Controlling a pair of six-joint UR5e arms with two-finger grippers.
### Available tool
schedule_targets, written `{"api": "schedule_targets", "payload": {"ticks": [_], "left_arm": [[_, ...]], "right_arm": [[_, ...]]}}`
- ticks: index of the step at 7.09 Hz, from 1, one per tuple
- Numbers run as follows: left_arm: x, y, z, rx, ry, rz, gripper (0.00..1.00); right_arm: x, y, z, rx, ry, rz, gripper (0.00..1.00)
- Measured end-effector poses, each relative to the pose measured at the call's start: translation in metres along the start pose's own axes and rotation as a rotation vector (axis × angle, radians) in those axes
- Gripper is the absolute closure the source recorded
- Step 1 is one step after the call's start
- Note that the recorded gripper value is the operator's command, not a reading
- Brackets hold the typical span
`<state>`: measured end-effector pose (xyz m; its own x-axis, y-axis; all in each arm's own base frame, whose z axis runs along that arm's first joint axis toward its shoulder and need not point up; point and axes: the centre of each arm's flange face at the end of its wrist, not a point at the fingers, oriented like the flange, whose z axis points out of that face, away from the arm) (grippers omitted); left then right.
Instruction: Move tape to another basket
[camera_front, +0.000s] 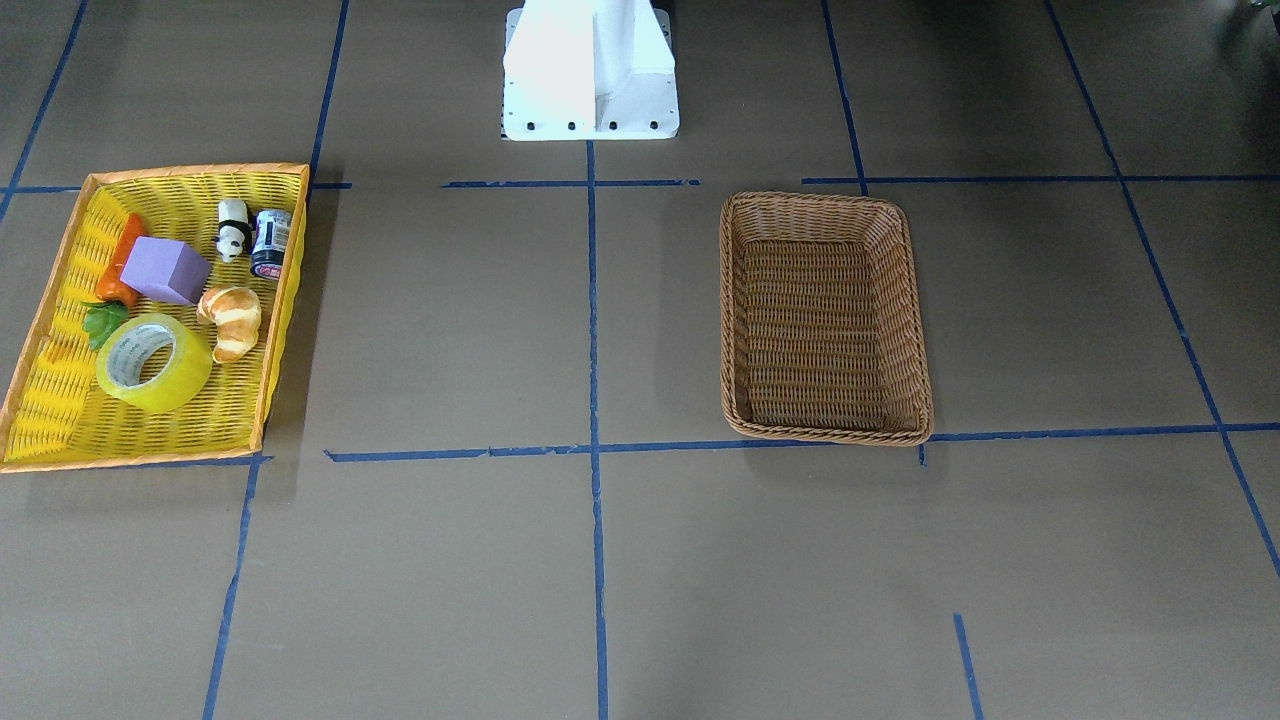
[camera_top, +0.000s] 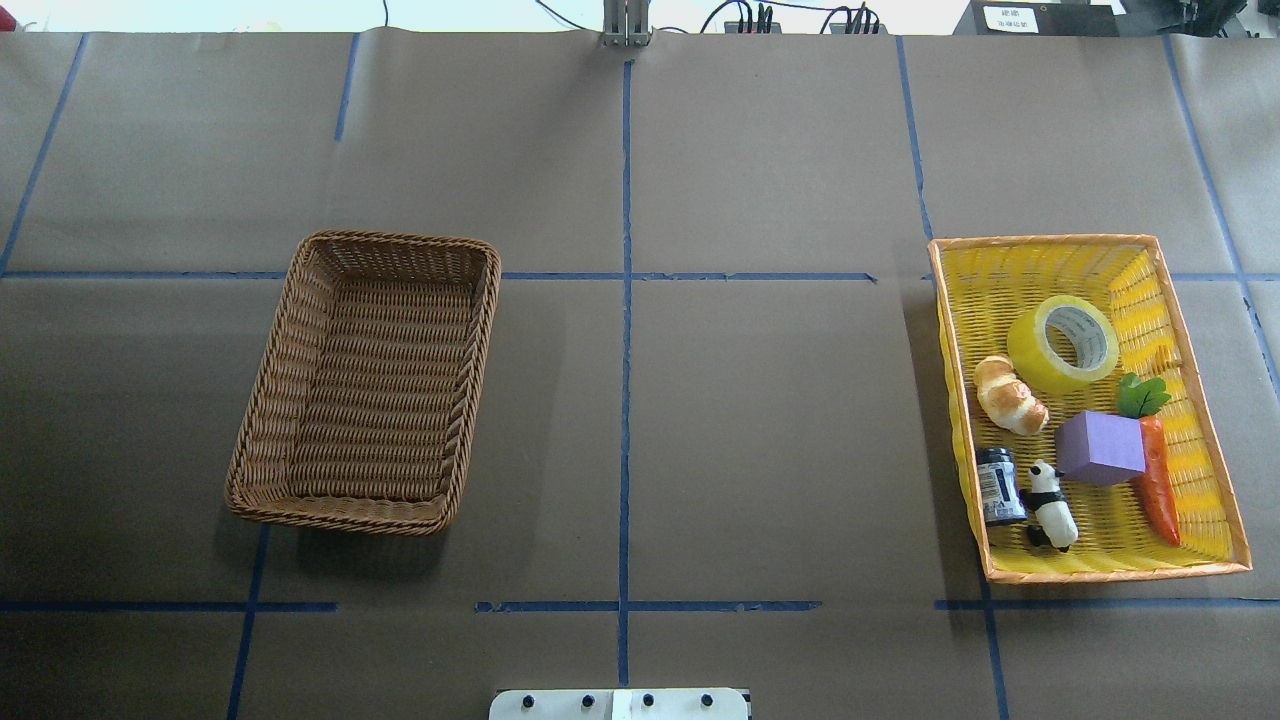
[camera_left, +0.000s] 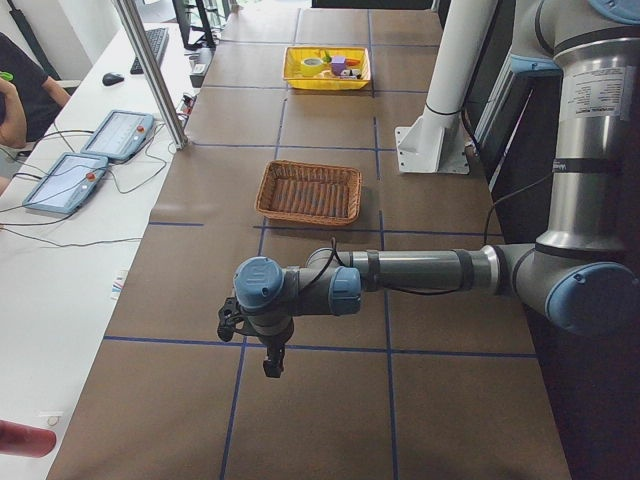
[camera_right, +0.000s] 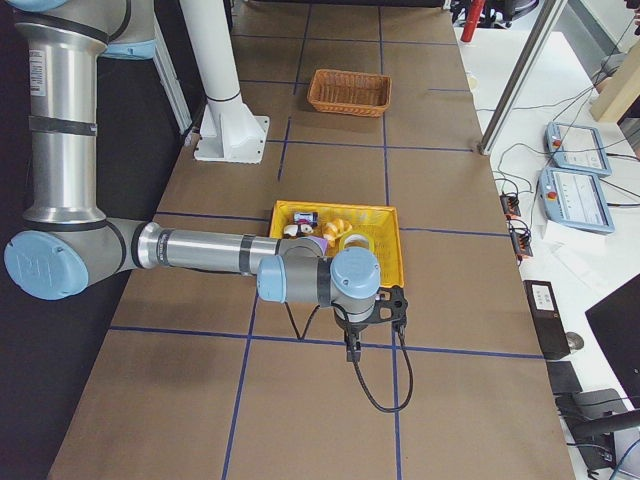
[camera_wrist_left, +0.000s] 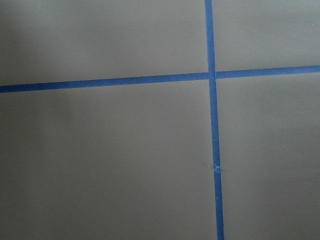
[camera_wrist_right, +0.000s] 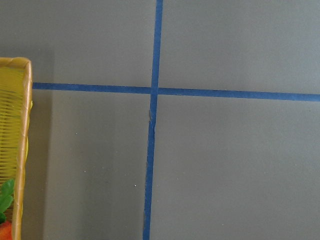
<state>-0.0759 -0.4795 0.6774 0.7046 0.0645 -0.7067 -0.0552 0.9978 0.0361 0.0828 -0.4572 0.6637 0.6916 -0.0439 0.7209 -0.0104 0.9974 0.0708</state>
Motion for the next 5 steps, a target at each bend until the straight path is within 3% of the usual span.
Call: {"api": "schedule_targets", "payload": {"ticks": [5], "left_arm": [[-0.0003,0.0004,0.0004,-0.001,0.002,-0.002,0.00]], "right_arm": [[0.0015,0.0021,0.0016,-0.003,0.000,0.003,0.00]]}}
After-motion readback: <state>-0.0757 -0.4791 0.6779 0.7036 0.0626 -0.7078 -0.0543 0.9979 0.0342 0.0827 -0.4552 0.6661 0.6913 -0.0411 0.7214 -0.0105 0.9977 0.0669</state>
